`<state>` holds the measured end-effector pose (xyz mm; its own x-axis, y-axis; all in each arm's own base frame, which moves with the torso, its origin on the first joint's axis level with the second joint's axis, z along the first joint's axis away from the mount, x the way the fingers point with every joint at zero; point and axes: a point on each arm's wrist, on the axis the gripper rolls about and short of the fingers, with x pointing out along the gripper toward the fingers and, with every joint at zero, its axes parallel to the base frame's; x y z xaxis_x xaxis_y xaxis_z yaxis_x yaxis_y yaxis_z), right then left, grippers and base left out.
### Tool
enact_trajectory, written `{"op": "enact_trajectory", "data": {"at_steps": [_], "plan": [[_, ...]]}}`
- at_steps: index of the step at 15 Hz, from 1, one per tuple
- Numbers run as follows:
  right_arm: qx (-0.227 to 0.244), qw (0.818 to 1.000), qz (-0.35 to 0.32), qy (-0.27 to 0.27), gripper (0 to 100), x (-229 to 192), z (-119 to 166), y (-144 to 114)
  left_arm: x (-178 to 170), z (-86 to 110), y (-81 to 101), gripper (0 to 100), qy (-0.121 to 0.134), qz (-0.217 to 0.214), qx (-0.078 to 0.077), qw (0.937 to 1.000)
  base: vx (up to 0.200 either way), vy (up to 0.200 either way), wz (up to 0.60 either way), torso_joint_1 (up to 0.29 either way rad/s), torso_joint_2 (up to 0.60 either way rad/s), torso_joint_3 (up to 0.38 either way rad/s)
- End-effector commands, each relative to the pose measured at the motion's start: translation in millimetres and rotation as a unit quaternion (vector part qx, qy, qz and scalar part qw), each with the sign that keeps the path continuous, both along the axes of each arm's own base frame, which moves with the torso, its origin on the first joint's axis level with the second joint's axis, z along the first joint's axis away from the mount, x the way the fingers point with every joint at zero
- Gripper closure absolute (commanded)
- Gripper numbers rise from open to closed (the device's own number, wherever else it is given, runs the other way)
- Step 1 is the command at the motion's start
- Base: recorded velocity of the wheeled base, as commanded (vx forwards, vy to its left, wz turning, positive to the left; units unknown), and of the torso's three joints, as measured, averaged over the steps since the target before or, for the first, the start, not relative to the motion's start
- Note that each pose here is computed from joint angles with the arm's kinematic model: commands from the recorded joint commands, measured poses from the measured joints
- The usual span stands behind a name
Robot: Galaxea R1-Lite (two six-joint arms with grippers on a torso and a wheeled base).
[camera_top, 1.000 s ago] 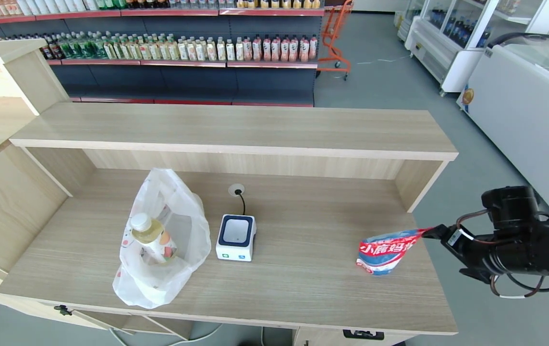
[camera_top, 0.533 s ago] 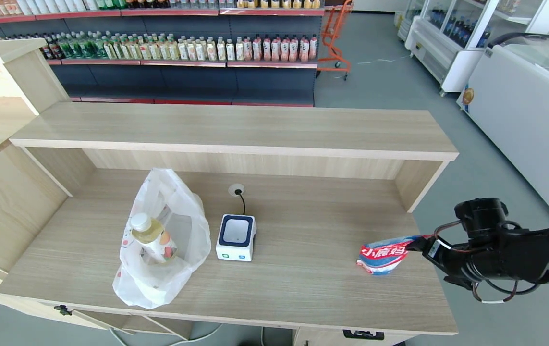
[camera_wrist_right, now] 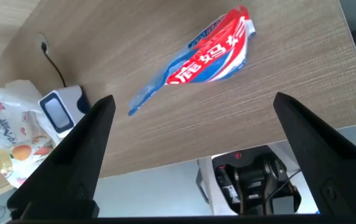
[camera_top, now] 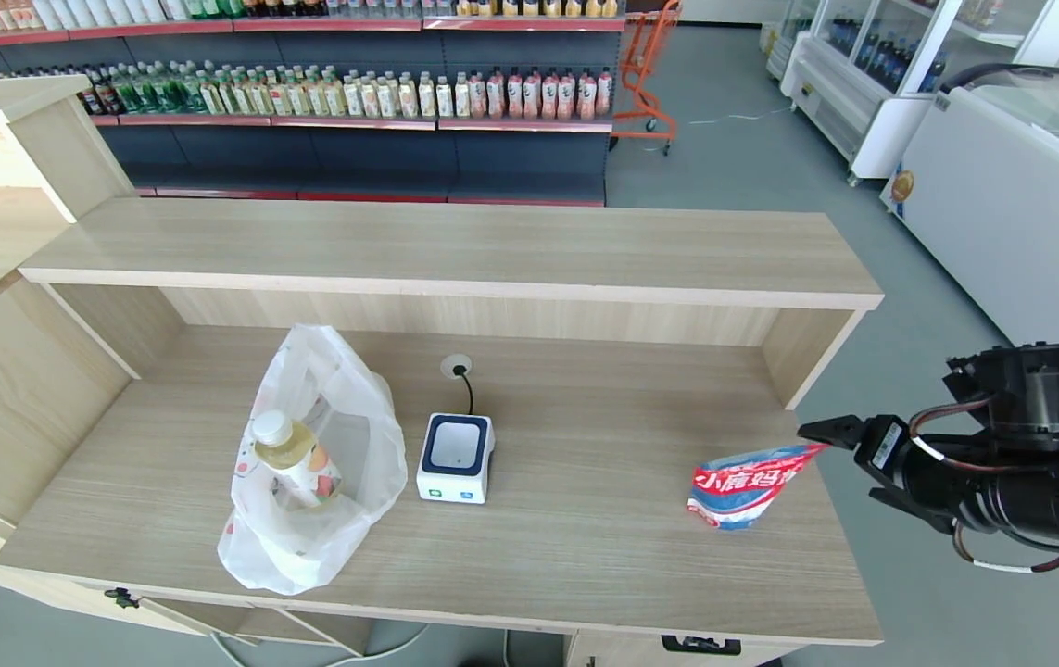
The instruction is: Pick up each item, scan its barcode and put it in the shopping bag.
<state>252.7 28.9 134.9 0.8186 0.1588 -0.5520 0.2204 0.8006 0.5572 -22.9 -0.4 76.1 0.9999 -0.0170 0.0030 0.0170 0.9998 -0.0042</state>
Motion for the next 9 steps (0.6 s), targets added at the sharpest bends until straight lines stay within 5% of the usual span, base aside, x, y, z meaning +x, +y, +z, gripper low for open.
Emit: {"op": "enact_trajectory", "data": {"at_steps": [1, 9], "plan": [[0.0, 1.0, 0.008, -0.001, 0, 14.1, -14.5, 2.9, 0.0, 0.0, 0.0, 0, 0.0, 0.0, 0.0, 1.0, 0.0, 0.0, 0.0, 0.0, 0.0, 0.0], [-0.022, 0.998, 0.012, 0.051, 0, 85.6, -99.3, 25.2, 0.0, 0.0, 0.0, 0, 0.0, 0.0, 0.0, 1.0, 0.0, 0.0, 0.0, 0.0, 0.0, 0.0]]}}
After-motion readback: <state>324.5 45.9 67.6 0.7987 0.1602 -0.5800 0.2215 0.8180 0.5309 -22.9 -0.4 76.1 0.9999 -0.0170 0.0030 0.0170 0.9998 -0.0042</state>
